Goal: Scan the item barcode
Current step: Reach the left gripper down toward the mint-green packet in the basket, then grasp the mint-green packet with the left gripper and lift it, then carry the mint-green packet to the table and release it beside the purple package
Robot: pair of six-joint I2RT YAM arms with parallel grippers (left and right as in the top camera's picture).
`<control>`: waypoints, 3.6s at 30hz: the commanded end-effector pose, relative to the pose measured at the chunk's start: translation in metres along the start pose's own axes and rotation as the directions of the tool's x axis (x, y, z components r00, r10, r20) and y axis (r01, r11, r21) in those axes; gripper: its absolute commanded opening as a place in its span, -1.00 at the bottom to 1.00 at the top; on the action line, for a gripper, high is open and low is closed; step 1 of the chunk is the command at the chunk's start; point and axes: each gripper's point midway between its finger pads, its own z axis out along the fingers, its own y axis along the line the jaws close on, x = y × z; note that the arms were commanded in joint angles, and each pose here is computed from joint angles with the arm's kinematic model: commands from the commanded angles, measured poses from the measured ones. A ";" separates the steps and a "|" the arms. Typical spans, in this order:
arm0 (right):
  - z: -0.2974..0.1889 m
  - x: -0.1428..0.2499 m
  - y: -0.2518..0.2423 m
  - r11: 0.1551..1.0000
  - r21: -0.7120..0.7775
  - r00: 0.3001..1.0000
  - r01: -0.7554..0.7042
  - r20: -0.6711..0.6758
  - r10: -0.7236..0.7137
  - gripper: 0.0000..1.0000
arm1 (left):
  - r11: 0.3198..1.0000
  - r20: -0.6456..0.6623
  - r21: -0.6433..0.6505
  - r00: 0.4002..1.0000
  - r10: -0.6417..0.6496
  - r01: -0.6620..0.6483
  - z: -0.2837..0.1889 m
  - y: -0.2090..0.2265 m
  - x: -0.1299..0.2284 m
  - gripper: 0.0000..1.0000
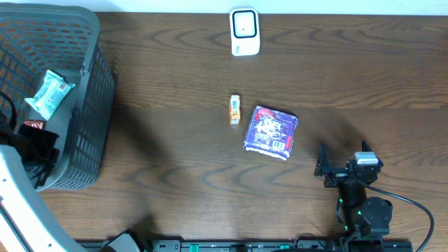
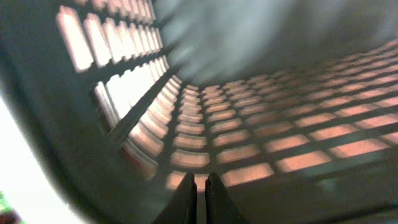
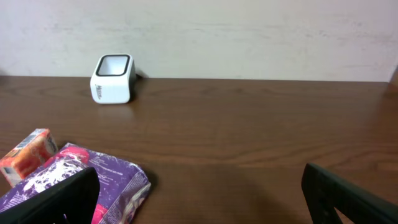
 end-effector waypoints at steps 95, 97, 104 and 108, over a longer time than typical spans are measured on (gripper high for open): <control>0.000 0.001 0.001 1.000 -0.003 1.000 0.008 -0.003 -0.008 0.99 | 0.615 0.750 0.323 0.591 0.298 -0.720 -0.022 -0.230 -0.165 -0.85; 0.000 0.001 0.001 1.000 -0.003 1.000 0.008 -0.003 -0.008 0.98 | 0.532 0.756 0.471 0.633 0.168 -0.704 -0.075 -0.237 -0.146 -0.85; 0.000 0.001 0.001 1.000 -0.003 1.000 0.008 -0.003 -0.008 0.99 | 0.275 0.651 0.734 0.759 -0.021 -0.621 -0.197 -0.237 -0.062 -0.85; 0.000 0.001 0.001 1.000 -0.003 1.000 0.008 -0.003 -0.008 0.98 | 0.160 0.636 0.751 0.767 0.085 -0.640 -0.211 -0.255 0.005 -0.85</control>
